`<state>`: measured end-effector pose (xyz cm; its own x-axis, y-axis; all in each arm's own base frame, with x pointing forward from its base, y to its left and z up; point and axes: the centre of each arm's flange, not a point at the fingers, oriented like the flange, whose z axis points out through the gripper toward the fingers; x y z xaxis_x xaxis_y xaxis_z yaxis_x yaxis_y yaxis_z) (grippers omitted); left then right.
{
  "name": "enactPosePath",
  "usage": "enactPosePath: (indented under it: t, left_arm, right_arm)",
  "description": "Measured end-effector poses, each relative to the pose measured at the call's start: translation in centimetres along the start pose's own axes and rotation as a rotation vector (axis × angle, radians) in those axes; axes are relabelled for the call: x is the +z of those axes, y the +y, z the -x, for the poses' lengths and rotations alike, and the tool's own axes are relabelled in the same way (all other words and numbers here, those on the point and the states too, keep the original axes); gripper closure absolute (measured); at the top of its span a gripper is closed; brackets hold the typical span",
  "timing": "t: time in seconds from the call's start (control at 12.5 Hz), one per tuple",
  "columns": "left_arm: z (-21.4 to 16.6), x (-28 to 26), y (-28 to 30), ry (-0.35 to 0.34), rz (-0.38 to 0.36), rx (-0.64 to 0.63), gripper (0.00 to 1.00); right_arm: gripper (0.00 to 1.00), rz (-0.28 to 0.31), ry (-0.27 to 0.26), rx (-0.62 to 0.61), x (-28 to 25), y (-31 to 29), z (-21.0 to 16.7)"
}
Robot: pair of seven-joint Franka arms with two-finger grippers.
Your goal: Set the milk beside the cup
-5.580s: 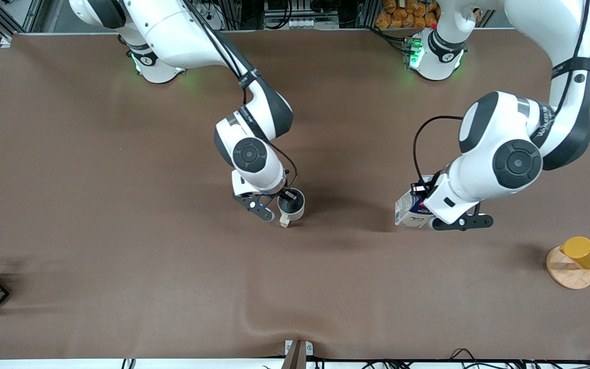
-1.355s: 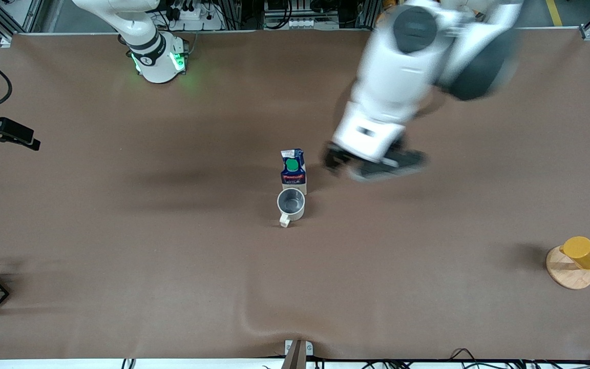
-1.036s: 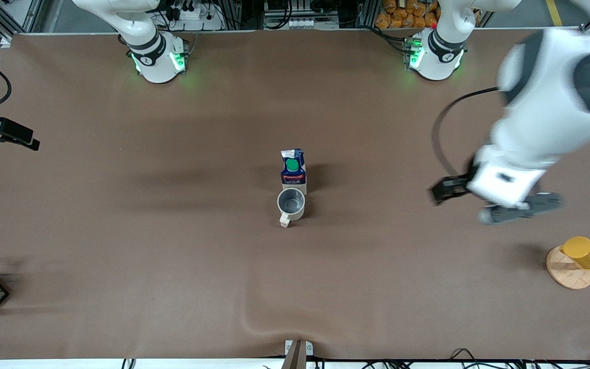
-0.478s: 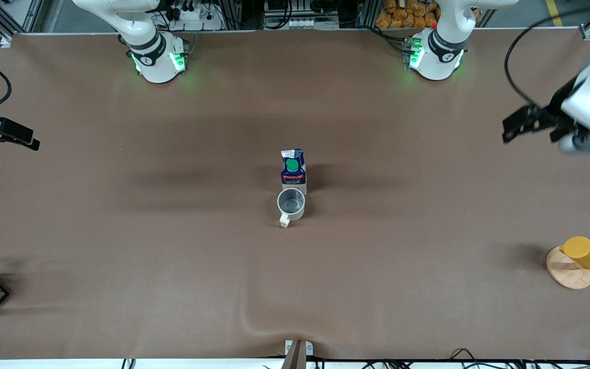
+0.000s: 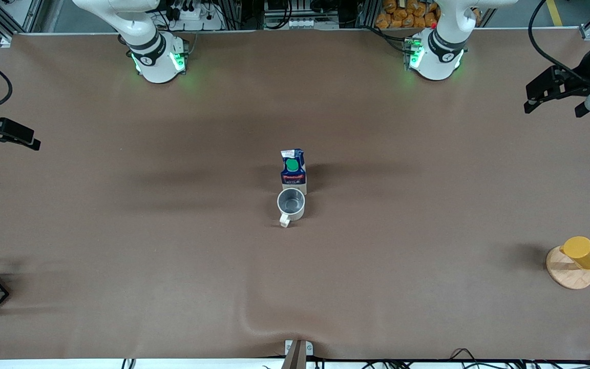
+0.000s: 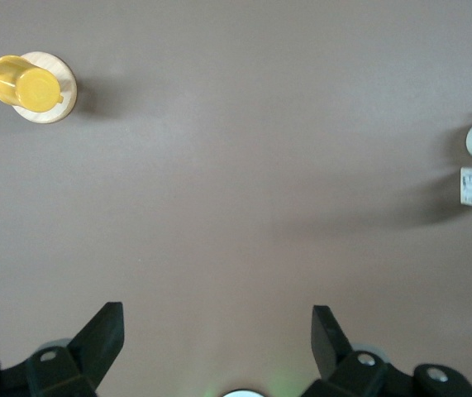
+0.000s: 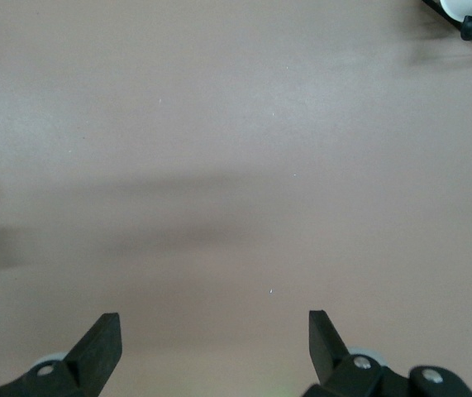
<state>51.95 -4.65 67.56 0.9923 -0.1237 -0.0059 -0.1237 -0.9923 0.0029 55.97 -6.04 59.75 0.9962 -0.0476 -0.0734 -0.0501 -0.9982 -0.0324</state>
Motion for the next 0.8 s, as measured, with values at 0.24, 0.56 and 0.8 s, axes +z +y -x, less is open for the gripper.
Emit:
enactPosePath:
  t: [0.24, 0.56, 0.8]
  left_arm:
    - [0.52, -0.42, 0.05, -0.026, -0.001, 0.02, 0.0]
    - [0.33, -0.02, 0.65, -0.039, -0.001, -0.006, 0.0]
    - [0.03, 0.43, 0.63, -0.048, -0.001, -0.014, 0.0]
  right_arm:
    - [0.0, 0.0, -0.004, 0.0, 0.18, 0.01, -0.01]
    - [0.0, 0.0, -0.005, 0.0, 0.23, 0.01, -0.01]
    - [0.0, 0.0, -0.005, 0.0, 0.22, 0.01, -0.01]
